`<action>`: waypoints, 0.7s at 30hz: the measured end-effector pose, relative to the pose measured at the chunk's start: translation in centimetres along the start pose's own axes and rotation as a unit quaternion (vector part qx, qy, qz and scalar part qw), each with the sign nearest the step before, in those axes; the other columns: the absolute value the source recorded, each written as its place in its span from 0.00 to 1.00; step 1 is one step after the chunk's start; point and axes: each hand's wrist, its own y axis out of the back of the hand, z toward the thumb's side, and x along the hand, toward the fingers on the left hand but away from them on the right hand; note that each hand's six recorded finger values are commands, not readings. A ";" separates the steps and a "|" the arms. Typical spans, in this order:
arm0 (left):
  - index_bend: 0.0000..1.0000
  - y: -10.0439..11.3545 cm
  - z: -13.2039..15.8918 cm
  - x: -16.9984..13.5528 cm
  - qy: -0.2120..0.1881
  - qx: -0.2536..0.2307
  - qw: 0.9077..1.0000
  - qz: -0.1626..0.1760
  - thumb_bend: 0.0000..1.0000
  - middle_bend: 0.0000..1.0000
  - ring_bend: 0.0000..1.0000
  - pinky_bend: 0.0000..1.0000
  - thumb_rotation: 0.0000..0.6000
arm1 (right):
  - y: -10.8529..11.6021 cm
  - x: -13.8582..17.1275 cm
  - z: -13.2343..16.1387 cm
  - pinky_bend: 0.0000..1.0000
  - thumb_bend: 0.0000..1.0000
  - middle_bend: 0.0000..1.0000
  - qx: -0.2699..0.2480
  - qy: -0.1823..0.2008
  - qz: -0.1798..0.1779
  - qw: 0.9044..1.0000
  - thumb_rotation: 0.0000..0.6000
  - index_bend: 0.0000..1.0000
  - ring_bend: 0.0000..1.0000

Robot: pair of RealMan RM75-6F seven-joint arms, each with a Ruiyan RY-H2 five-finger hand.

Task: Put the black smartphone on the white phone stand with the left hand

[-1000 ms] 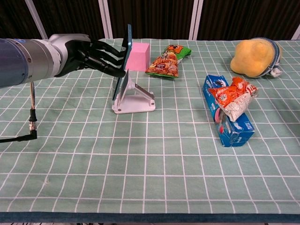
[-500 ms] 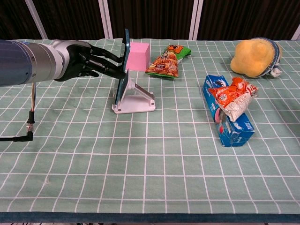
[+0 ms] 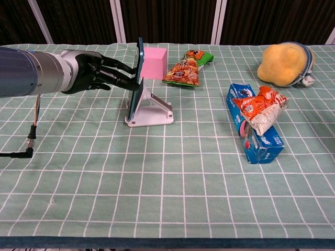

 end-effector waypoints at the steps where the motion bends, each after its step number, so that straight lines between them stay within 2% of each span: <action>1: 0.59 0.0 0.0 0.0 -0.001 0.000 1.000 0.000 0.49 0.63 0.14 0.00 1.00 | 0.0 0.0 0.0 0.14 0.37 0.00 0.000 0.000 0.000 1.000 1.00 0.00 0.00; 21: 0.58 -0.2 -0.5 0.3 0.000 0.009 1.000 -0.010 0.48 0.63 0.14 0.00 1.00 | 0.0 0.0 0.0 0.14 0.37 0.00 0.000 0.000 0.000 1.000 1.00 0.00 0.00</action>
